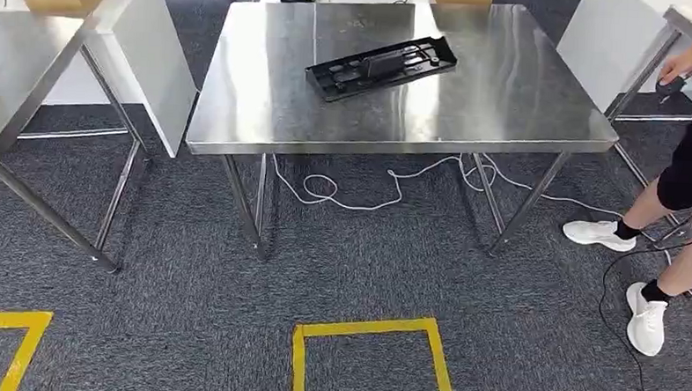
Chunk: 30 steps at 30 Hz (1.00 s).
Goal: Take the parts from the cabinet and place them on the table.
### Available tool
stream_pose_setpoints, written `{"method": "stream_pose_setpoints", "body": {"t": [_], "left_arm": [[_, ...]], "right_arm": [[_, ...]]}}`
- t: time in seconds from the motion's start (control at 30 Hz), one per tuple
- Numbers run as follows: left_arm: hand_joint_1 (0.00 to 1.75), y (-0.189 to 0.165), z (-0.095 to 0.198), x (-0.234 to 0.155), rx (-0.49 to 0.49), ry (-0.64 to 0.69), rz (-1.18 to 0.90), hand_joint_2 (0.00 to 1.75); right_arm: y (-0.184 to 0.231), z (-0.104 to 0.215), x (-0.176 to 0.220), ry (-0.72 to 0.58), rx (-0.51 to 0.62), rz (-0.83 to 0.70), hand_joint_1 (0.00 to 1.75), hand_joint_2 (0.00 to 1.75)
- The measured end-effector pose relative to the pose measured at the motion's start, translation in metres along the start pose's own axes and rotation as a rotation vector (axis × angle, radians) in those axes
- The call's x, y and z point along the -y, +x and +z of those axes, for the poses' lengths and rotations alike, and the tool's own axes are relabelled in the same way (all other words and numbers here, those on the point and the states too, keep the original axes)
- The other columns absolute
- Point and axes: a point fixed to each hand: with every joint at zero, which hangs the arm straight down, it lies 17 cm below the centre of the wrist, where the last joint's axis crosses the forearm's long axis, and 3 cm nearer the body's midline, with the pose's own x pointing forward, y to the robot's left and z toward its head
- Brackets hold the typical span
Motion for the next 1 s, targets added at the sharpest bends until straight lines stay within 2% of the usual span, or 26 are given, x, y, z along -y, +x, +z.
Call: {"method": "stream_pose_setpoints", "body": {"t": [0.3, 1.0], "left_arm": [[0.0, 0.002, -0.001, 0.0, 0.002, 0.004, 0.0, 0.0], [0.0, 0.001, 0.001, 0.007, -0.005, -0.01, 0.003, 0.0]], "right_arm": [[-0.012, 0.001, 0.0, -0.005, -0.061, 0.001, 0.0, 0.0], [-0.016, 0.001, 0.0, -0.006, -0.083, 0.009, 0.0, 0.0]]}}
